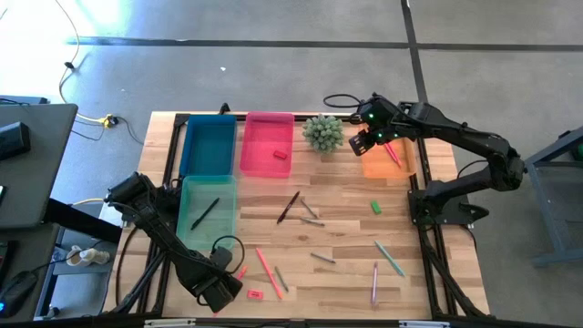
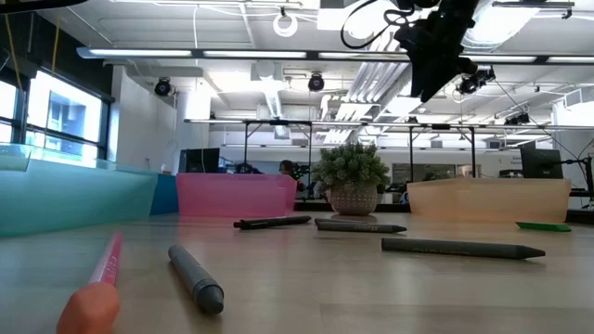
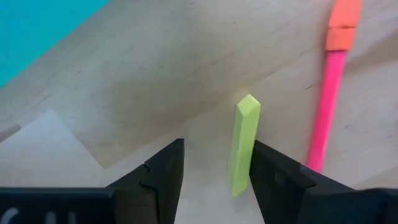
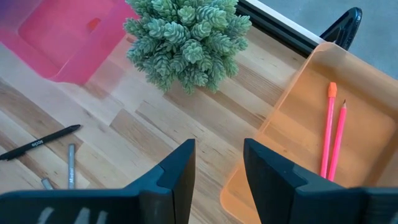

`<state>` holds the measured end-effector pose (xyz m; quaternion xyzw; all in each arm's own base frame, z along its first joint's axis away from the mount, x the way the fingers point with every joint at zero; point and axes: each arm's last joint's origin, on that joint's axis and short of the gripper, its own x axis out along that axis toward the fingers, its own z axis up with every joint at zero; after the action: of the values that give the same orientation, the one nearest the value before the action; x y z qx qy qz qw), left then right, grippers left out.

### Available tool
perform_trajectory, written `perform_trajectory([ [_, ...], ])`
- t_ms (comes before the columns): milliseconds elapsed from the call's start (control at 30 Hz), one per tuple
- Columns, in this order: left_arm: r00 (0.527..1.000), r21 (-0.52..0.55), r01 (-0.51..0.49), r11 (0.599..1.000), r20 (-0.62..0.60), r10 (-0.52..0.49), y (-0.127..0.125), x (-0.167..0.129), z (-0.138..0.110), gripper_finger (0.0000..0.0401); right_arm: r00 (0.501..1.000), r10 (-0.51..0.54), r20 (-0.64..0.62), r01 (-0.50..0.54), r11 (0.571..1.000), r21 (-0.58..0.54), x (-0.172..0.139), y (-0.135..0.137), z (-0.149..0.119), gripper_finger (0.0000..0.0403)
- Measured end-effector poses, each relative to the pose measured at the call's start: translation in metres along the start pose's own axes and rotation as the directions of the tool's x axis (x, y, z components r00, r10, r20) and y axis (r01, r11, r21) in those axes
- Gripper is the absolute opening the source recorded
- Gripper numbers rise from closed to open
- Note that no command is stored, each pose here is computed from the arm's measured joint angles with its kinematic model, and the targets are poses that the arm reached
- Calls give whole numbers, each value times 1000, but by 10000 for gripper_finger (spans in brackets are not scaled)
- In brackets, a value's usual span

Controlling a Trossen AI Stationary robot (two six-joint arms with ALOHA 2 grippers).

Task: Sort crayons/erasers/pens/pencils in bins
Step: Put the yellow eraser into the pink bin

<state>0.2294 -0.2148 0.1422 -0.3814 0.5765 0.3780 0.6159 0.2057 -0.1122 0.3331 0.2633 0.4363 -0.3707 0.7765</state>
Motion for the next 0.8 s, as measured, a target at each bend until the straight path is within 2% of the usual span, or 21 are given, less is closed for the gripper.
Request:
perform_trajectory([
  [200, 1000, -1, 11, 1000, -3, -11, -1, 0, 0, 130, 1000, 0, -1, 0, 1000, 0, 0, 0, 0, 129],
  [600, 1000, 10, 16, 1000, -2, -16, -1, 0, 0, 14, 999, -14, -30, 14, 1000, -5, 0, -1, -3, 129],
  [800, 1000, 34, 22, 999, -8, -22, -2, -1, -1, 10, 999, -18, -36, 18, 1000, -6, 0, -2, -3, 129],
])
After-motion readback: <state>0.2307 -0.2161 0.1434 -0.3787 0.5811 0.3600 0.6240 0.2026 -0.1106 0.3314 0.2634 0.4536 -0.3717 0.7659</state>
